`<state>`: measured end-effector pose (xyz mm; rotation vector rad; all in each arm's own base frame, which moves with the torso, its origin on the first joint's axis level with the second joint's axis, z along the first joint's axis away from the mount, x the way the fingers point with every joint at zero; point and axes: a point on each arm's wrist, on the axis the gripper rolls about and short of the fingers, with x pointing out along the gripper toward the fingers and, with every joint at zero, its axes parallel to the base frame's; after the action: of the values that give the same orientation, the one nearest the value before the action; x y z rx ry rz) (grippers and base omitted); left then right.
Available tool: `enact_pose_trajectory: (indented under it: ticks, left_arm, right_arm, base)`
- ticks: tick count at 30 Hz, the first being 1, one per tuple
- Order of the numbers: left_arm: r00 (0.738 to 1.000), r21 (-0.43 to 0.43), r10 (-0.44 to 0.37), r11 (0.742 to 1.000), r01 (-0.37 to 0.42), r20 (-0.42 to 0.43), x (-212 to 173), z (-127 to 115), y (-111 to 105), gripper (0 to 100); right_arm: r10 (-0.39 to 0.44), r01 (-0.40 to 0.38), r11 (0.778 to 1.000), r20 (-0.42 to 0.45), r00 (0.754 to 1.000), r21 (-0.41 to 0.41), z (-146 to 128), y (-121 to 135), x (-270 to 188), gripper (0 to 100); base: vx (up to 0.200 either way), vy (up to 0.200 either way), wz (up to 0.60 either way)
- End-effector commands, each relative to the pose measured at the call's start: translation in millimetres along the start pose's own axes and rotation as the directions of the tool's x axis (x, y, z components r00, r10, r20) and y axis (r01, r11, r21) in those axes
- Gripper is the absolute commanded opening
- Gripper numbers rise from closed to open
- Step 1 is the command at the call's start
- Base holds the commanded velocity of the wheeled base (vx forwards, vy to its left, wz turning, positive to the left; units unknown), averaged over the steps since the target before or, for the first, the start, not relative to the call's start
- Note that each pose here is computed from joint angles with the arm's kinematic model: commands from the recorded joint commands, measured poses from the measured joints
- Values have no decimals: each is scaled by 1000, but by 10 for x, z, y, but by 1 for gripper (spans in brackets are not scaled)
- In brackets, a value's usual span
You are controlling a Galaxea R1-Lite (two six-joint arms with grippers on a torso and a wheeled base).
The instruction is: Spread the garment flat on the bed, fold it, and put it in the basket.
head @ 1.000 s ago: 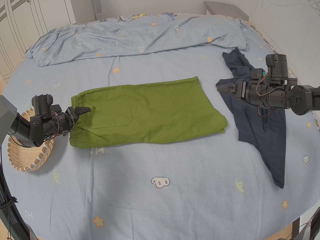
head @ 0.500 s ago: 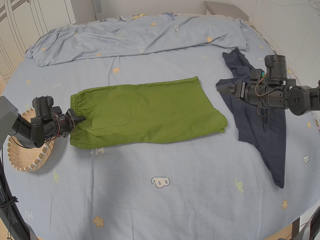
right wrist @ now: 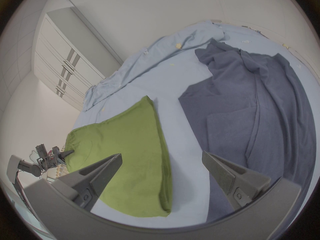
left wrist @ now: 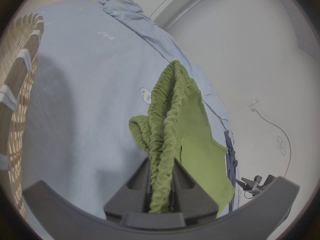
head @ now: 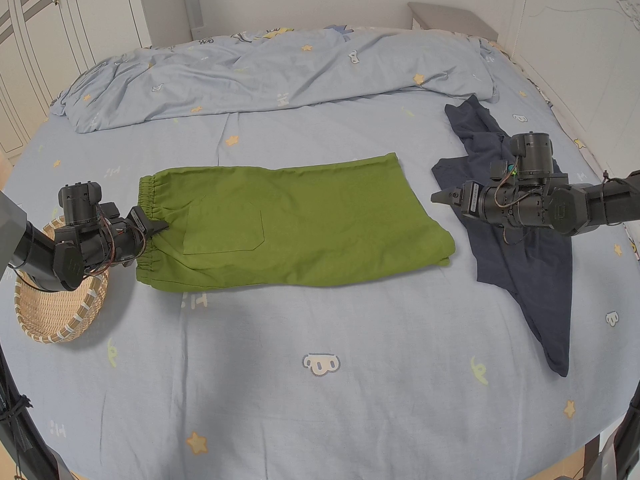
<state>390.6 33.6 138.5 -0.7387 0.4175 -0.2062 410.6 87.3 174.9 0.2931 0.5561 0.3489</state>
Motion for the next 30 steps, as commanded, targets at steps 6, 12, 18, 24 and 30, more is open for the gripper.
enact_pose_trajectory:
  ticks: [6, 12, 18, 24, 30]
  left_arm:
    - [1000, 6, -9, 1000, 9, 6, -31, 9, -47, 0]
    - [1000, 5, -9, 1000, 9, 3, -25, -1, -45, 0]
    - [1000, 7, -9, 1000, 9, 3, -25, -1, -45, 0]
    - [1000, 6, -8, 1000, 8, 2, -21, -4, -40, 0]
    - [1000, 7, -9, 1000, 9, 3, -22, -3, -41, 0]
  right_arm:
    - [142, -129, 986, -131, 981, 107, -234, -115, 292, 100]
    - [167, -150, 981, -149, 975, 119, -269, -136, 333, 100]
    - [171, -149, 980, -178, 969, 130, -379, -173, 439, 100]
    - [239, -211, 966, -195, 951, 152, -382, -185, 410, 100]
    - [275, -243, 956, -210, 938, 167, -411, -174, 393, 100]
  base:
    - [0, 0, 0]
    - [0, 0, 0]
    - [0, 0, 0]
    - [0, 0, 0]
    - [0, 0, 0]
